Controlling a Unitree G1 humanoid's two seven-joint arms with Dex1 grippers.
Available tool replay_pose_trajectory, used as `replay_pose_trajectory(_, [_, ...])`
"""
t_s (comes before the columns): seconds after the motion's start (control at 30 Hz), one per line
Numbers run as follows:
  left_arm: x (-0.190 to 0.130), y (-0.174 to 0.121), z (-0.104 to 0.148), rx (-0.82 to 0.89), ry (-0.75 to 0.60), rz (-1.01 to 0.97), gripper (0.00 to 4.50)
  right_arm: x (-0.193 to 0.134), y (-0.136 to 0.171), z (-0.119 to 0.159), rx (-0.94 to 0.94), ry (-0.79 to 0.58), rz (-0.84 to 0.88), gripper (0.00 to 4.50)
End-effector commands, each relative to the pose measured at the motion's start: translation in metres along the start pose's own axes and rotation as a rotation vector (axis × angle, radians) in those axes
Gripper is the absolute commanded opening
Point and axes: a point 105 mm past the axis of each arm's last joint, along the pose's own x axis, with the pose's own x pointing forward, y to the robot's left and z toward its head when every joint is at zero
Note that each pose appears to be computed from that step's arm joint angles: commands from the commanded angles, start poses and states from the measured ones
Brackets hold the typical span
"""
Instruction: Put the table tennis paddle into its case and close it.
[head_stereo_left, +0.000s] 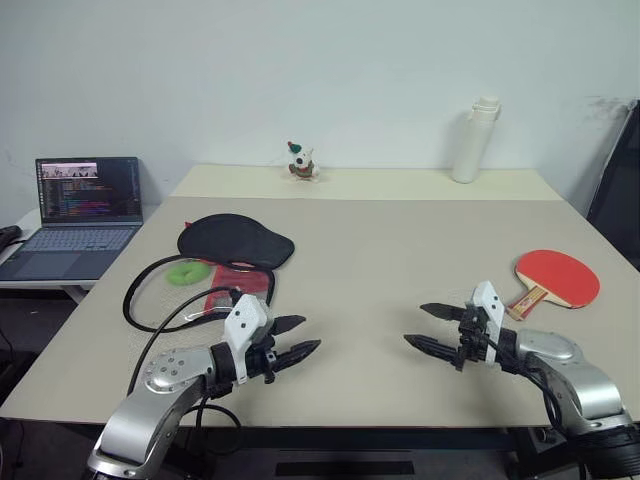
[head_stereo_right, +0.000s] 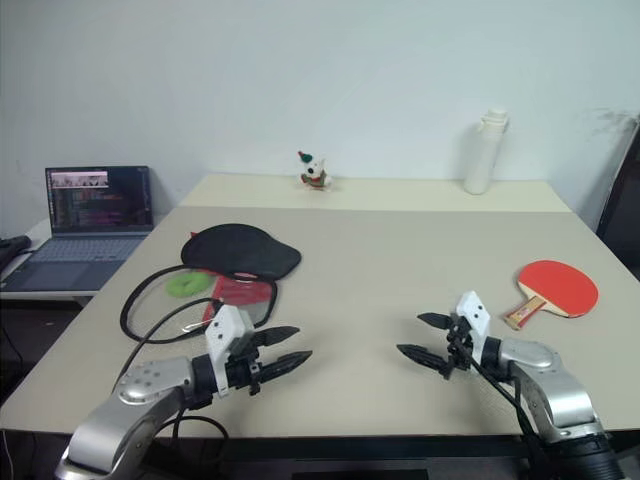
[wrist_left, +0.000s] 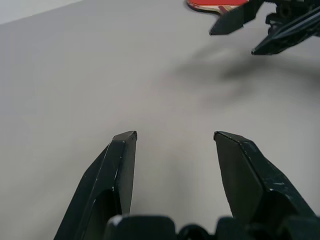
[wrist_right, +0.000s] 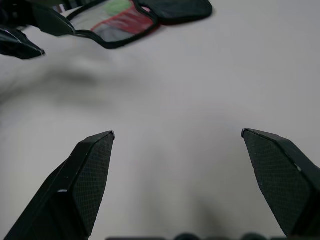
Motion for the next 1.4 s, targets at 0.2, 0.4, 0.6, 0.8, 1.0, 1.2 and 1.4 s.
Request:
replay_pose_trajectory(0.2, [0.004, 0.004, -0.004, -0.045, -0.073, 0.072, 2.68, -0.017, 0.001, 0.011, -0.044, 0.020, -0.037, 4.48])
replay_pose_trajectory(0.4, [-0.003, 0.017, -0.008, -0.061, -0.090, 0.150, 2.68, -0.028, 0.007, 0.013, -0.043, 0.040, -0.056, 4.48])
replay_pose_trajectory(0.6, [-0.023, 0.028, -0.013, -0.072, -0.083, 0.245, 2.68, -0.021, 0.004, 0.019, -0.053, 0.018, -0.058, 4.48])
replay_pose_trajectory(0.8, [-0.044, 0.043, -0.029, -0.108, -0.016, 0.351, 3.89, -0.012, 0.004, 0.030, -0.078, -0.020, -0.043, 4.50])
replay_pose_trajectory(1.0, [-0.048, 0.087, -0.024, -0.006, 0.011, 0.512, 4.45, -0.018, 0.003, 0.026, -0.075, -0.021, -0.058, 4.50])
replay_pose_trajectory(1.2, [-0.030, 0.114, -0.020, 0.048, 0.036, 0.517, 4.45, -0.014, 0.003, 0.030, -0.082, -0.045, -0.067, 4.50])
replay_pose_trajectory(1.4, [-0.017, 0.116, -0.032, 0.045, 0.092, 0.452, 4.45, -0.015, 0.002, 0.031, -0.086, -0.054, -0.081, 4.50])
